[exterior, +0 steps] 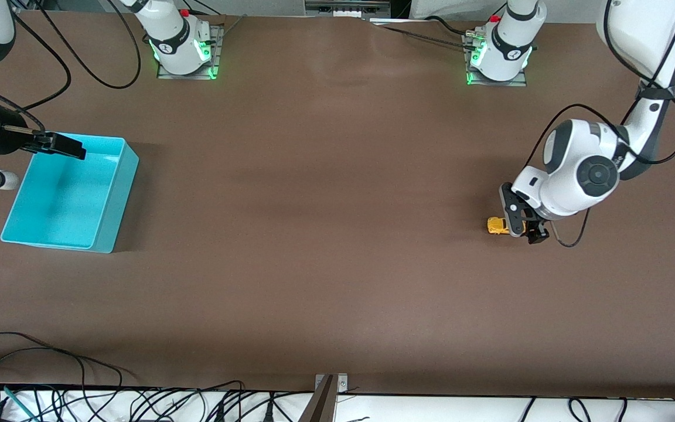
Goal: Wind up and store yellow beetle car
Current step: 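Lower the open left gripper over the yellow beetle car, then close the left gripper on the yellow beetle car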
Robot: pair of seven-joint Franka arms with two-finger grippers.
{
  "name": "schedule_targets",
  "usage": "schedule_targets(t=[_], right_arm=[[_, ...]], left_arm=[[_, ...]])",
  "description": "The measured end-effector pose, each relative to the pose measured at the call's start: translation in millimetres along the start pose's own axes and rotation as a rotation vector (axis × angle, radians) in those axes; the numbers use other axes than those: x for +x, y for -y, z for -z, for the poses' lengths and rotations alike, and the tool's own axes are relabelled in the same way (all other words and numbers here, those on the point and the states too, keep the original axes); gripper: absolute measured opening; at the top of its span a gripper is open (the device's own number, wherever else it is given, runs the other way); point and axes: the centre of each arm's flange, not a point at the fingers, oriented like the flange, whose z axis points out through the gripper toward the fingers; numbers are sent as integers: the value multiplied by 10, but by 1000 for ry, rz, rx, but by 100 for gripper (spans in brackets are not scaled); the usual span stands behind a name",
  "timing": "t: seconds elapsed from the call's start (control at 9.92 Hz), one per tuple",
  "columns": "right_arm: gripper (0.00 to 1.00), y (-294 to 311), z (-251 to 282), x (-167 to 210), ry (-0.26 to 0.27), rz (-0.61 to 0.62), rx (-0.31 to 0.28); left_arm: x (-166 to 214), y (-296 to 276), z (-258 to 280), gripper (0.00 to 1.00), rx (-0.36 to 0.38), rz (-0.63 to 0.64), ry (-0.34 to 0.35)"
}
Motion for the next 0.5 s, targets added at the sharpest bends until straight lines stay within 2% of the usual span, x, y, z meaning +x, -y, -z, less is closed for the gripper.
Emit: schedule_targets(t=[0.5], right_arm=[[100, 0, -1, 0, 1, 0, 0]], left_arm=[[64, -32, -533, 100, 4, -61, -27]])
